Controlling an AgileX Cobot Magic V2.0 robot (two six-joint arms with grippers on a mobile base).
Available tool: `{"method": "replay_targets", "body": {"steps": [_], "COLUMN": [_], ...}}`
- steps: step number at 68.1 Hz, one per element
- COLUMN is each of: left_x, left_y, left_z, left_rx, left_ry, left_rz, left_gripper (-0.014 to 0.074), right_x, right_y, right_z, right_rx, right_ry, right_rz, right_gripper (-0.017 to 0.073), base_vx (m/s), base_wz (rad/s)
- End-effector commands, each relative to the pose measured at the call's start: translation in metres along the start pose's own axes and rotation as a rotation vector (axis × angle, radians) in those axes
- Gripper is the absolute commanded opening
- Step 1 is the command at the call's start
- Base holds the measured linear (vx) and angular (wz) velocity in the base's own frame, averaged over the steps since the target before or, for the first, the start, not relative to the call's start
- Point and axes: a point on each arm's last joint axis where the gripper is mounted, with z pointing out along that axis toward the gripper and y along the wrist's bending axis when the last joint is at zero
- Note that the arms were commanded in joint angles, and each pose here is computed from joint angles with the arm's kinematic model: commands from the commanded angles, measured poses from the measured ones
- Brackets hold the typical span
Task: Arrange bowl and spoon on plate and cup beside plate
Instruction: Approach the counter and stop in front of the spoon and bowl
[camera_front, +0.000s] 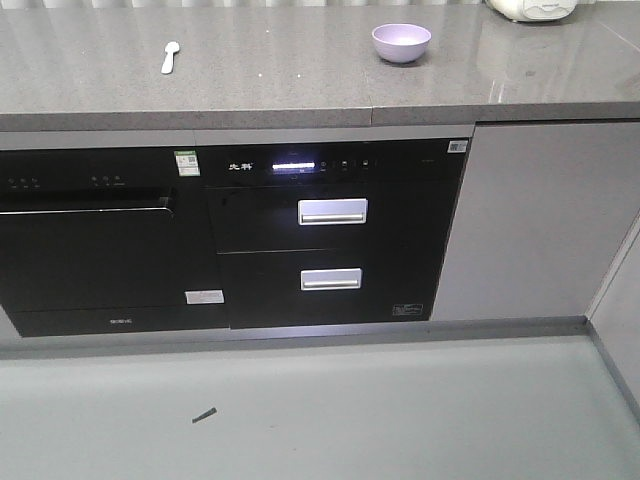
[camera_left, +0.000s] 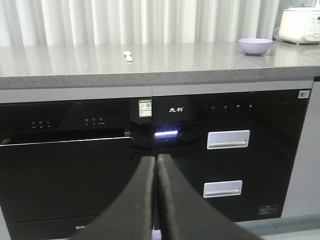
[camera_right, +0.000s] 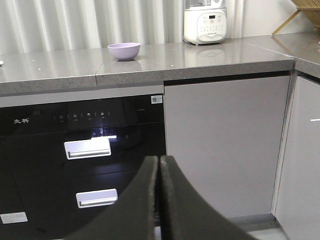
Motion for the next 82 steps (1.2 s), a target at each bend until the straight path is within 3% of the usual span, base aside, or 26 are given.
{"method": "replay_targets", "body": {"steps": [1, 82], "left_x": [-0.0115, -0.0115], "left_y": [-0.0009, -0.0009], "left_z": [0.0004, 0.0004], "left_rx": [0.005, 0.005], "left_ry": [-0.069, -0.069], "left_rz": [-0.008, -0.008], "left_gripper": [-0.0006, -0.0006], "right_x": [-0.0044, -0.0044], "right_y": [0.0013, 0.0013], "right_z": [-0.0002, -0.0002], "right_rx": [-0.013, -0.013], "right_ry": [-0.073, -0.073], "right_rz": [-0.009, -0.009], "right_gripper": [-0.0006, -0.0006], "base_vx": [0.17, 0.19], "base_wz": [0.00, 0.01]}}
